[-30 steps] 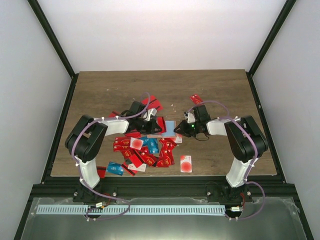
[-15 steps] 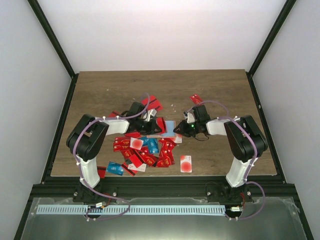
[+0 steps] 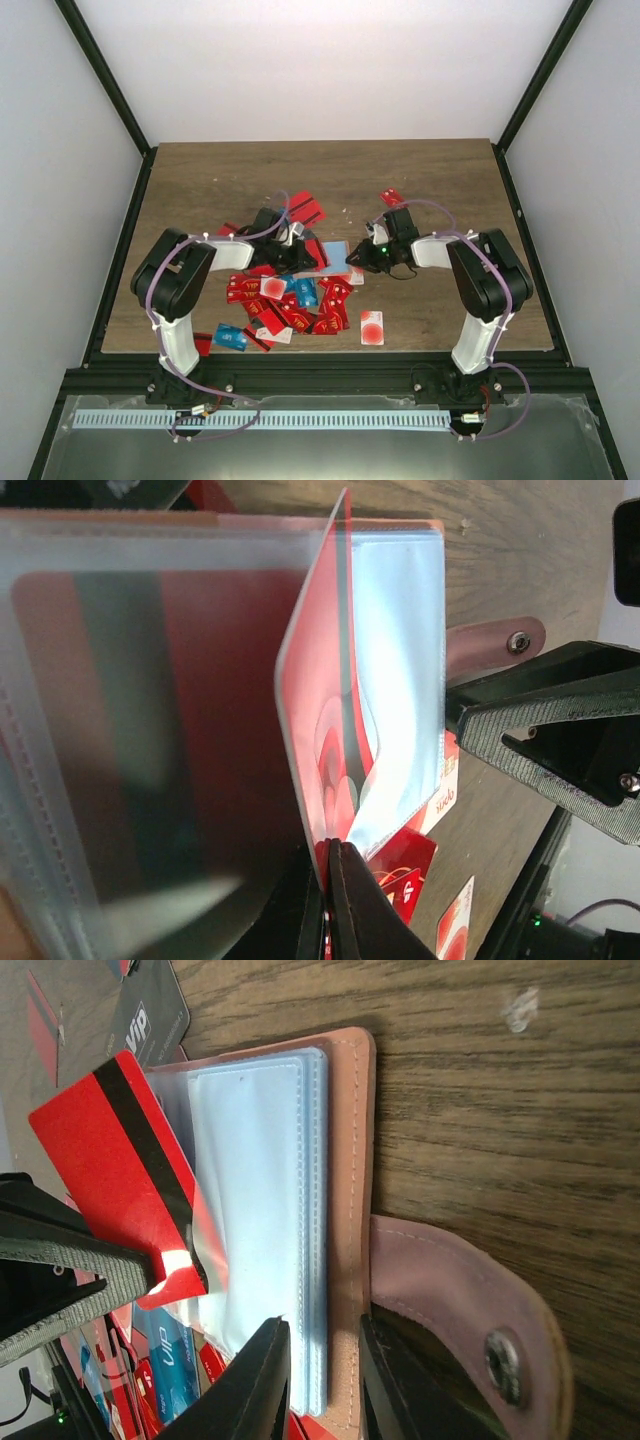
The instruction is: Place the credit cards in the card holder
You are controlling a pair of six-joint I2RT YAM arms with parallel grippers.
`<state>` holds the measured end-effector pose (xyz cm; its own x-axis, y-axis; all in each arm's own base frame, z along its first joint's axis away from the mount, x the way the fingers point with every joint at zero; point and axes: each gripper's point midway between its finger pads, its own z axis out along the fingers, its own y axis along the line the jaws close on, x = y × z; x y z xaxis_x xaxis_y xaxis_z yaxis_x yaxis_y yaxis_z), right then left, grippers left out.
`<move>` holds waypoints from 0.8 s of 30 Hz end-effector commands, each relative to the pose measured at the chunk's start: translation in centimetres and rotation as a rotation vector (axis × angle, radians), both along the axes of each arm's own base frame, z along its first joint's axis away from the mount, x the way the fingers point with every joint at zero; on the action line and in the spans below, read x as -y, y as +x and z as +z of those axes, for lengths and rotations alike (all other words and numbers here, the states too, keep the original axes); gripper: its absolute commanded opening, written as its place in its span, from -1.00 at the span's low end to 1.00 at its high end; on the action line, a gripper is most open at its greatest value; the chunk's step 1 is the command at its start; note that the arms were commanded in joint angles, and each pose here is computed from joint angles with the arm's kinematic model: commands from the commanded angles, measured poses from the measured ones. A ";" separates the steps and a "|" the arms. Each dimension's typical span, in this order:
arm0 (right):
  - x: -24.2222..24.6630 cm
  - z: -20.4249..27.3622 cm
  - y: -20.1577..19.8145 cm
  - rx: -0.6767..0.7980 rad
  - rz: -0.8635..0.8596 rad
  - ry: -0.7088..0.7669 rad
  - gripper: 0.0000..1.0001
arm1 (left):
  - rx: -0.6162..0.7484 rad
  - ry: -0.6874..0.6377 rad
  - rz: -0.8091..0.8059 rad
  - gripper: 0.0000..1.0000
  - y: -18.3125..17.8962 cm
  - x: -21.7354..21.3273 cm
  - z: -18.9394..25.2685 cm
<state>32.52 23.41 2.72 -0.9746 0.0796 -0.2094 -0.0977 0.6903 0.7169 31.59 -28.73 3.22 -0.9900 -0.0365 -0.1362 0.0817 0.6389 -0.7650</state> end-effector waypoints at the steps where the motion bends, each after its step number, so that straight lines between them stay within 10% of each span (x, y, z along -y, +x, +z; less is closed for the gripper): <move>1: -0.6 0.0 0.4 0.001 0.017 0.004 -0.56 | -0.119 -0.001 0.079 -0.92 -1.3 -0.6 -1.3; 24: -1.0 -0.4 0.2 -0.018 0.018 0.036 -0.61 | -0.212 -0.059 0.109 -0.92 -2.2 0.5 -0.7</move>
<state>32.73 23.75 2.68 -0.9760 0.0817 -0.2019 -0.0949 0.6749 0.7317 30.74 -28.92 3.50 -0.9828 -0.1794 0.0433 -0.1393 0.5674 -0.8116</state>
